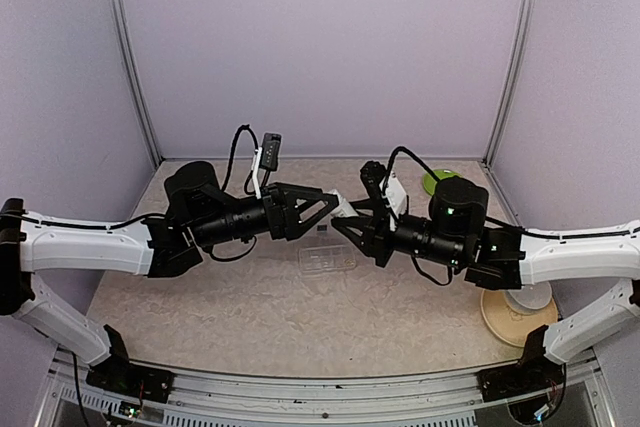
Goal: Sort the pills into containers
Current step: Screw the lid of the pill bottle onto the pill bottle.
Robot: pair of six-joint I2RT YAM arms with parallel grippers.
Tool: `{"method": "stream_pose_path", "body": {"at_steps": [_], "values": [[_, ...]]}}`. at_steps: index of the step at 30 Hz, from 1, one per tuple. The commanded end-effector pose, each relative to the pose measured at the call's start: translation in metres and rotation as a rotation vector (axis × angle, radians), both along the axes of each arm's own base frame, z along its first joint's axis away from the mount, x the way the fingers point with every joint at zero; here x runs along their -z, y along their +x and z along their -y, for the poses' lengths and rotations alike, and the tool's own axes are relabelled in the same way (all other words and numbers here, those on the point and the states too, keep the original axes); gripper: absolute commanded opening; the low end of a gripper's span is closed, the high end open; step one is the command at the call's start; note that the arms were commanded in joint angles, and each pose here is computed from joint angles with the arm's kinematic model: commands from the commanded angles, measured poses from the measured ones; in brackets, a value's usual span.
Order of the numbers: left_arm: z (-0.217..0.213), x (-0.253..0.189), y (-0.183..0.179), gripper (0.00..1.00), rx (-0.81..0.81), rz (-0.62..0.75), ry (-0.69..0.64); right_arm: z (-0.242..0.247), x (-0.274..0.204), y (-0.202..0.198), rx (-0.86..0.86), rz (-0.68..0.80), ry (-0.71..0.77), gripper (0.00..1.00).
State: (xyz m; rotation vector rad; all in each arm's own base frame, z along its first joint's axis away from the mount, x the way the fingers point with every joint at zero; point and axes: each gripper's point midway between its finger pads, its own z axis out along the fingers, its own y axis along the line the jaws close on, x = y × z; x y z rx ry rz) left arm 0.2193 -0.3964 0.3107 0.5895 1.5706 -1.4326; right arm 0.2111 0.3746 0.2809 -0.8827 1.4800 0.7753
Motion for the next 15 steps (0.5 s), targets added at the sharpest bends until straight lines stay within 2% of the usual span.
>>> {"method": "stream_pose_path", "body": {"at_steps": [1, 15], "values": [[0.0020, -0.0075, 0.0004, 0.99, -0.019, -0.009, -0.027, -0.0037, 0.0009, 0.0052, 0.031, -0.014, -0.015, 0.17], [0.0063, -0.0120, -0.0081, 0.99, 0.030, -0.001, -0.040, -0.0113, 0.0055, 0.0068, 0.018, -0.020, -0.030, 0.17]]}}
